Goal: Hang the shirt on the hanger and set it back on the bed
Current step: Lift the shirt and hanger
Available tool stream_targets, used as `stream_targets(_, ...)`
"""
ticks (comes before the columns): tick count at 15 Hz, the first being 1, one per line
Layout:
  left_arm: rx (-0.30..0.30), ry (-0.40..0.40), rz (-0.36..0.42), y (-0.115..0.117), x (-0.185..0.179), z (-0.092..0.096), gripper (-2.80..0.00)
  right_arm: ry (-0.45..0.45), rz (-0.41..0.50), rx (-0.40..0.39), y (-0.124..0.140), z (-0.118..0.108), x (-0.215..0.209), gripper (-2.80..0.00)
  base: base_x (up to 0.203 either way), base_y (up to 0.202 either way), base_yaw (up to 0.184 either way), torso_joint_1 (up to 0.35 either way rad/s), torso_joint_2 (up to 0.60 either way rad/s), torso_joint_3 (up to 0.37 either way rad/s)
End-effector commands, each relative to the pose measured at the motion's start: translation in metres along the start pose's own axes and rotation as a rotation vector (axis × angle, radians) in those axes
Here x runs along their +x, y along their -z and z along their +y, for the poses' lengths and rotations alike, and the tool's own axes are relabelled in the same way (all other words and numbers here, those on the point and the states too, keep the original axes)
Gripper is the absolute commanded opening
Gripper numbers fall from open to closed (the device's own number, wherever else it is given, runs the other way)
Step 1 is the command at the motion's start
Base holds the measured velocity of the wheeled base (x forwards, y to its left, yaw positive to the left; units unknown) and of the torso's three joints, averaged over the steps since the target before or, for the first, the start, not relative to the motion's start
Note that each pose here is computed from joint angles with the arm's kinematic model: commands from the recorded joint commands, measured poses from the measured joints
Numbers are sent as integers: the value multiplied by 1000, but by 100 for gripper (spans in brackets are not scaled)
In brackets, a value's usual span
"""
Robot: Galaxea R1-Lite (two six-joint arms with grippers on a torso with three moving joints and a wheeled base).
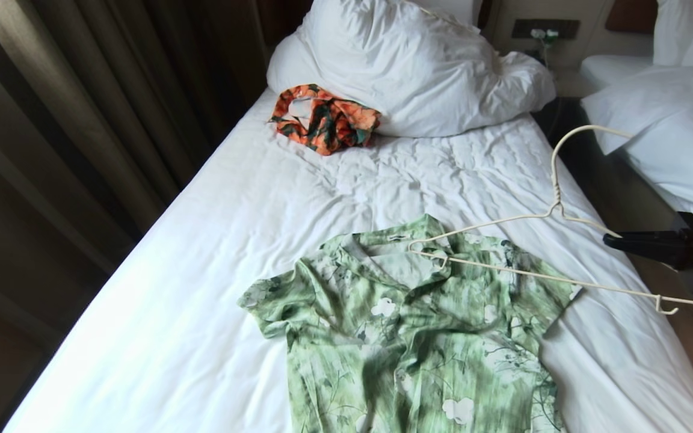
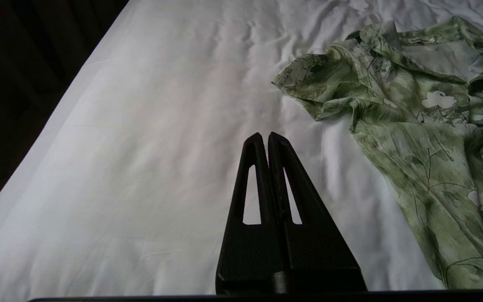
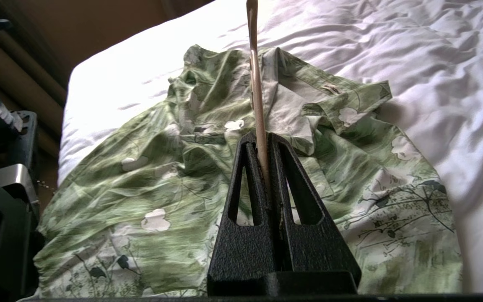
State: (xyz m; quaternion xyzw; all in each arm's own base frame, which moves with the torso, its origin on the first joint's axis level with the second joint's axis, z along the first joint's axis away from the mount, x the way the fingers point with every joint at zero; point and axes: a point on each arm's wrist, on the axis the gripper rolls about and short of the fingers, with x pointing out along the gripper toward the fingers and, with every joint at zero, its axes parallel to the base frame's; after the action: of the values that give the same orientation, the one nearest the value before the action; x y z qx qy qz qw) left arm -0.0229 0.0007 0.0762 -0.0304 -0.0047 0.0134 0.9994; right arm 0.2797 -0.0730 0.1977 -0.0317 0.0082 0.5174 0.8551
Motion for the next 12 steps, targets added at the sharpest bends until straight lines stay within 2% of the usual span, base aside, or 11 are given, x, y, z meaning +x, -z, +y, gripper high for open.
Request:
stream_targets(1, -1, -1, 2, 0, 0, 0, -280, -14, -29, -6, -12, 8, -20, -280, 0, 0, 0, 0, 0, 0)
stream_targets(5, -1, -1, 2, 0, 0, 0, -280, 39, -36, 24, -19, 12, -43, -280, 0, 0, 0, 0, 0, 0)
stream_targets(12, -1, -1, 2, 0, 0, 0, -280, 33, -36, 112, -9, 7, -42, -280, 0, 0, 0, 0, 0, 0)
